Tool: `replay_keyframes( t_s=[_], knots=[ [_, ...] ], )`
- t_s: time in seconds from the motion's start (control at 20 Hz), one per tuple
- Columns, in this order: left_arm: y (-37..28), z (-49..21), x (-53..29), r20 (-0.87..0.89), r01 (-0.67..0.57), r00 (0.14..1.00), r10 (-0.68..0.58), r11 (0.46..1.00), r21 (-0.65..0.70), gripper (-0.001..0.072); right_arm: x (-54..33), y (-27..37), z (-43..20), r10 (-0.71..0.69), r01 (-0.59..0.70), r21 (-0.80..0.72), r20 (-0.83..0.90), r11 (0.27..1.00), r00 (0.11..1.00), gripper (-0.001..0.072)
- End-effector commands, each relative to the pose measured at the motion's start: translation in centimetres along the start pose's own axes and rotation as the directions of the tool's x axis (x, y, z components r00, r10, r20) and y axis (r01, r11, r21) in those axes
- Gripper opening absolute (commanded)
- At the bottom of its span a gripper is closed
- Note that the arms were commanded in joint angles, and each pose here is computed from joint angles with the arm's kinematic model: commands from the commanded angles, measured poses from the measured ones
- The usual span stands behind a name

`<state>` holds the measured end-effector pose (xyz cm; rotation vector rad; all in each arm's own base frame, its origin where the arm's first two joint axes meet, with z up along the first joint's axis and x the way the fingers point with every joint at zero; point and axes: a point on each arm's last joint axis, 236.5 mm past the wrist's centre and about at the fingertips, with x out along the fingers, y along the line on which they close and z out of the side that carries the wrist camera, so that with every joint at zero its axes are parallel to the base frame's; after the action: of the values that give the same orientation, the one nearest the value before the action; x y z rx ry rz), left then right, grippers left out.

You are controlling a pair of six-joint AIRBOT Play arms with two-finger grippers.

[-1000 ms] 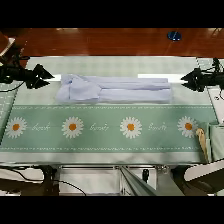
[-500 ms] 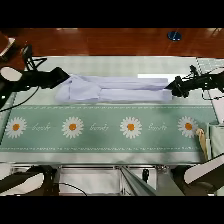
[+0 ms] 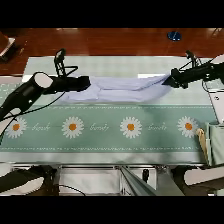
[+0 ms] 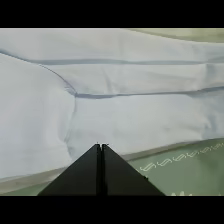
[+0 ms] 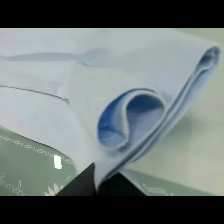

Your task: Fold the shirts.

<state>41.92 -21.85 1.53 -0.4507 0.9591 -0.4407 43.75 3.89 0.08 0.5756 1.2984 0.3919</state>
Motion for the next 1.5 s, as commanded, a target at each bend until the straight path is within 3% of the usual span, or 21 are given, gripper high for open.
replay_keyframes(
  t_s=[0.0, 0.45, 0.85, 1.05, 1.25, 1.35, 1.45],
  knots=[
    [-3.1, -2.3, 1.3, -0.045, 0.041, 0.998, -0.039, 0.997, 0.059, 0.0028, -5.7, 0.3, -4.2, -0.163, 0.17, -0.053, 0.111, 0.984, 0.98, 0.0019],
    [-14.8, -11.4, 8.9, -0.286, 0.202, 0.946, -0.152, 0.967, 0.153, 0.0027, -14.1, 7.2, -16.1, -0.169, 0.211, -0.086, 0.354, 0.974, 0.92, 0.0019],
    [-24.7, -24.1, 13.8, -0.542, 0.335, 0.811, -0.219, 0.934, 0.123, 0.0028, -14.5, 10.3, -16.8, -0.063, 0.117, -0.124, 0.375, 0.985, 0.925, 0.0019],
    [-25.6, -21.8, 12.4, -0.568, 0.388, 0.788, -0.237, 0.907, 0.161, 0.0028, -14.6, 10.3, -16.4, -0.061, 0.119, -0.123, 0.395, 0.985, 0.917, 0.0019],
    [-17.6, -11.3, 10.0, -0.488, 0.24, 0.865, -0.116, 0.95, 0.199, 0.0028, -13.5, 11.8, -15.1, 0.036, 0.015, -0.135, 0.364, 0.991, 0.931, 0.0019],
    [-9.9, -4.0, 6.8, -0.35, 0.031, 0.936, 0.045, 0.977, 0.209, 0.0029, -13.0, 13.3, -13.4, 0.137, -0.088, -0.149, 0.367, 0.985, 0.92, 0.0019],
    [-1.9, 1.5, 1.1, -0.21, -0.177, 0.957, 0.199, 0.977, 0.119, 0.0029, -12.0, 14.6, -11.8, 0.232, -0.186, -0.159, 0.345, 0.969, 0.909, 0.0019]
  ],
)
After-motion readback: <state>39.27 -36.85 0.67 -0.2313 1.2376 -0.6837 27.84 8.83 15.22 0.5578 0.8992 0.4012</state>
